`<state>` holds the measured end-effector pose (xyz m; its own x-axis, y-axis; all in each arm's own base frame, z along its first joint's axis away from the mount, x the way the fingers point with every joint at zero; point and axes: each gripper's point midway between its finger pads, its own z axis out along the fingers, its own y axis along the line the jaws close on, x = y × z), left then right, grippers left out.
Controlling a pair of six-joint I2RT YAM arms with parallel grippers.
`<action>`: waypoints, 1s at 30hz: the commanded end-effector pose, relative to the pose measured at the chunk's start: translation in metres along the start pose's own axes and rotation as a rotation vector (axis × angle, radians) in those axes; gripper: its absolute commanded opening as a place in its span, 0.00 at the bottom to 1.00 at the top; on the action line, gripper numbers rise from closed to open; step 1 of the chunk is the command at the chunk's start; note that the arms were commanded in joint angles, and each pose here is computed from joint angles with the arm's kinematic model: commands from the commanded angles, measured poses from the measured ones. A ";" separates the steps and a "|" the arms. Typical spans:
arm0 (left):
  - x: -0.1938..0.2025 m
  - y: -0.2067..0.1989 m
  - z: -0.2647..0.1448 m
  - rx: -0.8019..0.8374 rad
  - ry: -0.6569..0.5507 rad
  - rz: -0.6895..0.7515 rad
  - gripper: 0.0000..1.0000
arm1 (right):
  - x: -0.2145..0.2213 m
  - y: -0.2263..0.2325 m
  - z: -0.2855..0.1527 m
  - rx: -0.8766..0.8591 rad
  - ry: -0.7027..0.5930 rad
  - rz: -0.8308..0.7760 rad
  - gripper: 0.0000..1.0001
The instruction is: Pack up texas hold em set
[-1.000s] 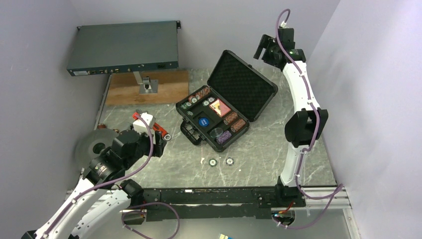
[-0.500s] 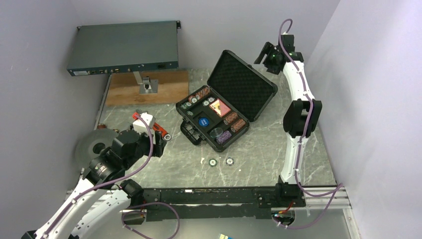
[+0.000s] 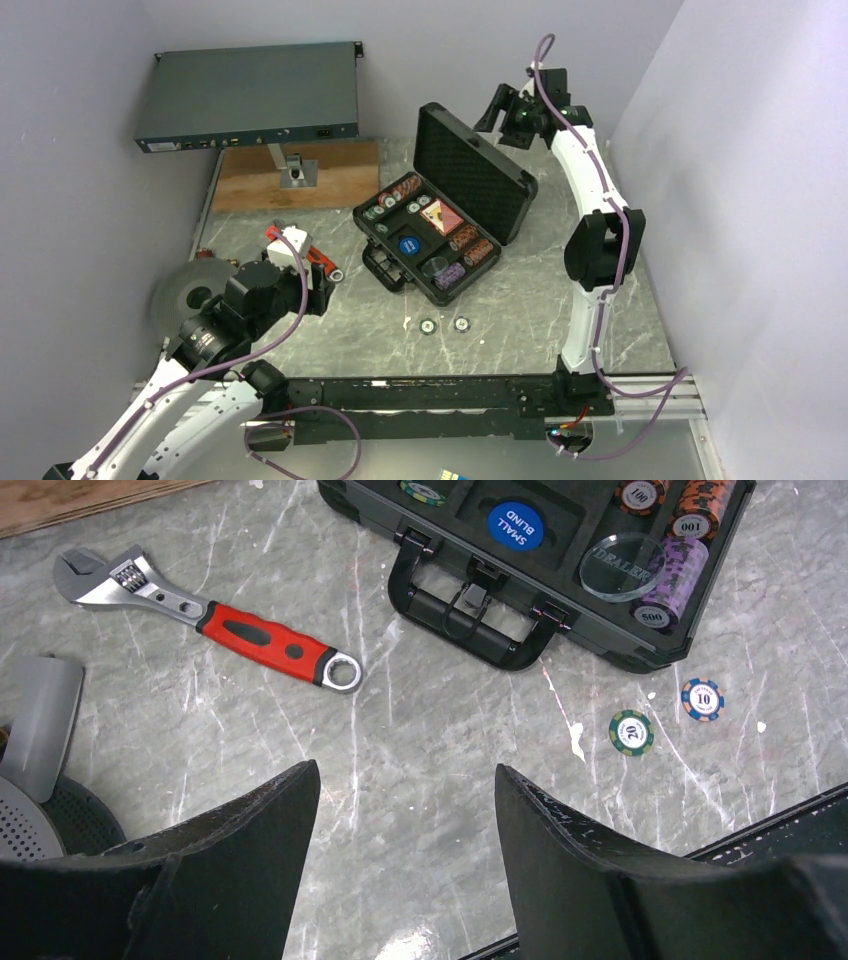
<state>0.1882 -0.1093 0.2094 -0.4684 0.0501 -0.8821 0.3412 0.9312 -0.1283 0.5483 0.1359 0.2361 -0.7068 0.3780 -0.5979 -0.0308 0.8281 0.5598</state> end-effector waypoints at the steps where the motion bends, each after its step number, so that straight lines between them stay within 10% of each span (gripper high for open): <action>1: -0.009 -0.001 -0.002 0.010 -0.037 0.009 0.71 | 0.029 0.067 -0.022 -0.132 0.049 -0.092 0.80; 30: 0.000 0.003 0.010 -0.036 0.030 -0.004 0.71 | 0.155 0.095 -0.068 -0.020 0.035 -0.205 0.79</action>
<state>0.1907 -0.1106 0.2021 -0.4950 0.0668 -0.8663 0.3338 0.9352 -0.1186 0.3918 0.2477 0.2352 -0.7585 0.1525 -0.6336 -0.2172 0.8575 0.4663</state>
